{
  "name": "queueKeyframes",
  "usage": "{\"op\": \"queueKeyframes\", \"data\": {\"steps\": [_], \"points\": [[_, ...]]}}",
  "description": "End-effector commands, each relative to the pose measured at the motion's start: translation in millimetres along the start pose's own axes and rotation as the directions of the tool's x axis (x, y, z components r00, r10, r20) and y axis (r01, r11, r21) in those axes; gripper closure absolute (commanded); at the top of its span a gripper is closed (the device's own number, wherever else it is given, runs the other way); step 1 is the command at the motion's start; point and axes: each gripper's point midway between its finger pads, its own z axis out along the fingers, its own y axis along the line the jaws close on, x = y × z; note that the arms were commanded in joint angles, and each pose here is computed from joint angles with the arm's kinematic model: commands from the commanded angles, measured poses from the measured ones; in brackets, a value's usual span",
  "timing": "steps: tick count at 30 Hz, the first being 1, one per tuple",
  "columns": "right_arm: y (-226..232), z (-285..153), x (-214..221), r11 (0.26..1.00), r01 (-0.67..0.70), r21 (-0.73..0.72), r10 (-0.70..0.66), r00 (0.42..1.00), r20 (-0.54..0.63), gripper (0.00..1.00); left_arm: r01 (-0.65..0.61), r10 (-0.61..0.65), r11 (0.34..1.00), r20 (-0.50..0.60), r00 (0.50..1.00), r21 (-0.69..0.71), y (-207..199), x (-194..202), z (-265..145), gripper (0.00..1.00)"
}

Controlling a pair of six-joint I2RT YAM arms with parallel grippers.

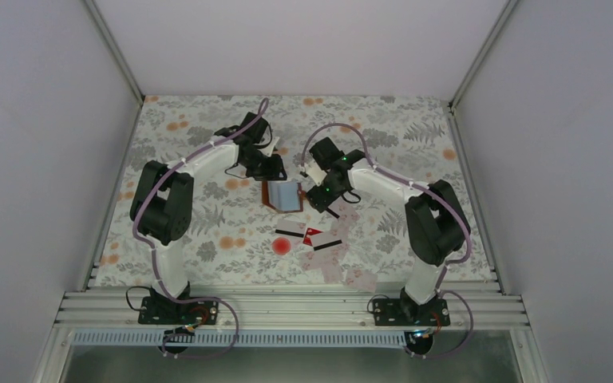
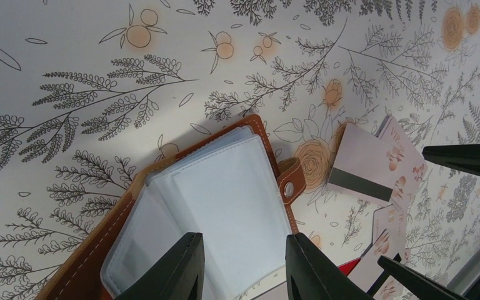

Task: Put the credit cards into the card holder

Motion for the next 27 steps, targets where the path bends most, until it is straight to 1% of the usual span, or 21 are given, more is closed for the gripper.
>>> {"op": "queueKeyframes", "data": {"steps": [1, 5, 7, 12, 21, 27], "points": [[5.4, -2.1, -10.7, 0.984, 0.178, -0.014, -0.178, 0.984, 0.018, 0.21, -0.01, 0.01, 1.0, -0.012, 1.0, -0.009, 1.4, 6.5, -1.5, 0.66], [9.2, 10.6, 1.7, 0.976, 0.21, -0.053, -0.212, 0.976, -0.046, 0.21, -0.014, 0.014, 1.0, -0.015, 1.0, -0.007, 1.3, 9.0, -2.1, 0.66], [5.5, 14.2, 6.1, 0.975, 0.22, -0.04, -0.222, 0.973, -0.066, 0.19, -0.012, 0.011, 1.0, -0.022, 1.0, -0.006, 1.9, 10.9, -1.5, 0.66], [-4.1, 24.0, 12.6, 0.975, 0.218, -0.027, -0.22, 0.97, -0.104, 0.18, -0.019, 0.019, 1.0, -0.029, 0.999, -0.005, 2.1, 13.6, -2.6, 0.66], [-22.1, 32.7, 13.4, 0.981, 0.194, 0.002, -0.192, 0.973, -0.125, 0.18, -0.024, 0.023, 1.0, -0.048, 0.999, -0.018, 5.8, 20.2, -2.0, 0.66], [-15.8, 33.5, 14.0, 0.98, 0.189, -0.056, -0.195, 0.975, -0.108, 0.21, -0.022, 0.021, 1.0, -0.05, 0.999, -0.017, 6.2, 22.9, -2.4, 0.66]]}}
